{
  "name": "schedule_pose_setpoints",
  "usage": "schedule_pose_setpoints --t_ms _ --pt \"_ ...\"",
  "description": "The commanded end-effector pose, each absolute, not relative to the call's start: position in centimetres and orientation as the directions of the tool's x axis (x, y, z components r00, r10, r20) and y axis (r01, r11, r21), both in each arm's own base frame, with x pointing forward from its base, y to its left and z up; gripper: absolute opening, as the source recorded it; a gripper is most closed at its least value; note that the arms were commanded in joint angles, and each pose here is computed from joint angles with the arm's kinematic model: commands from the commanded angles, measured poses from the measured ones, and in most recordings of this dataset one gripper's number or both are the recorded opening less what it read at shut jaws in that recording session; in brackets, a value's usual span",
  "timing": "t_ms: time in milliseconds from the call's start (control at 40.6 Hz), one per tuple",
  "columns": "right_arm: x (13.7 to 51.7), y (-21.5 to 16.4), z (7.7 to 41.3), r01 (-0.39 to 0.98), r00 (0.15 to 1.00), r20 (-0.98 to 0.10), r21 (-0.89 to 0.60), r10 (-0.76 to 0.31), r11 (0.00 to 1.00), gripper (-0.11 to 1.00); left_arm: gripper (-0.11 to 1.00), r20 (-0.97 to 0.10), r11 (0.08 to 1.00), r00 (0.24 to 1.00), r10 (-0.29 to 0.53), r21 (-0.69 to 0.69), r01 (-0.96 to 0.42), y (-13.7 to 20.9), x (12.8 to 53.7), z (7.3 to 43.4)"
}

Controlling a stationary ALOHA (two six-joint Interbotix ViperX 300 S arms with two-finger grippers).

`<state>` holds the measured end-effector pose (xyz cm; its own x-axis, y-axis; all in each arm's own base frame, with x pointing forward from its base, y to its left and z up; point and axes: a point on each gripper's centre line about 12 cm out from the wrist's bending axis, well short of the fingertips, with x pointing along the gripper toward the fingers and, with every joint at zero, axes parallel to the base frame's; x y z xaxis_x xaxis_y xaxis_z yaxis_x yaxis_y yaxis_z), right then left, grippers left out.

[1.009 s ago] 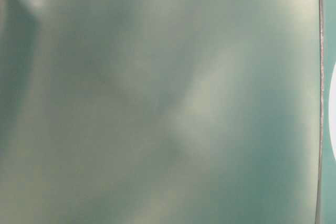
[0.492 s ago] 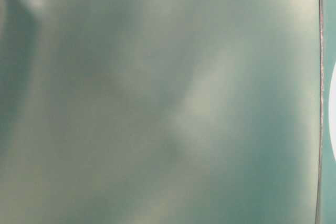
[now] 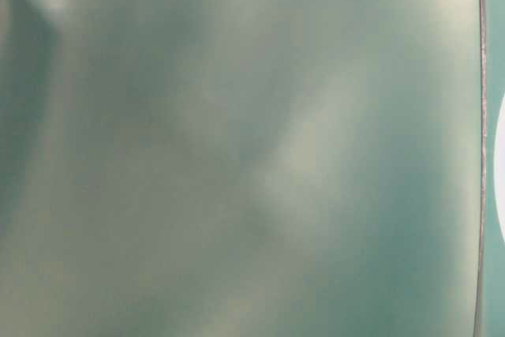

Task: Scoop the yellow hexagonal prism block from the bowl with a spoon using the right arm.
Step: 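Lift the red spoon out of the speckled spoon rest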

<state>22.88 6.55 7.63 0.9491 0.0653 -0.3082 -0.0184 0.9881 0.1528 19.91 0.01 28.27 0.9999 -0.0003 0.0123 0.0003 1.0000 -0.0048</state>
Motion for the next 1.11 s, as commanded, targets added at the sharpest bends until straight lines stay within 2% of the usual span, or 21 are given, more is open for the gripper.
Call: schedule_pose_setpoints --t_ms 0,271,615,1082 --pt "23.1 6.8 8.7 -0.030 0.959 -0.272 0.172 0.076 0.985 0.24 0.00 0.028 1.000 1.000 -0.002 -0.003 0.002 0.0 20.2 28.9" --pt "23.3 6.7 11.4 -0.030 0.966 -0.245 0.226 0.087 0.974 0.24 0.00 0.029 1.000 1.000 -0.002 -0.003 0.002 0.0 20.1 28.9" --pt "24.5 6.0 16.4 -0.040 0.973 -0.216 0.215 0.087 0.976 0.24 0.00 0.029 1.000 1.000 -0.002 -0.003 0.002 0.0 20.1 28.9" --pt "27.2 3.1 22.8 0.008 0.939 -0.338 0.205 0.063 0.979 0.24 0.00 0.035 1.000 0.999 -0.002 -0.006 0.002 0.0 20.1 29.1"
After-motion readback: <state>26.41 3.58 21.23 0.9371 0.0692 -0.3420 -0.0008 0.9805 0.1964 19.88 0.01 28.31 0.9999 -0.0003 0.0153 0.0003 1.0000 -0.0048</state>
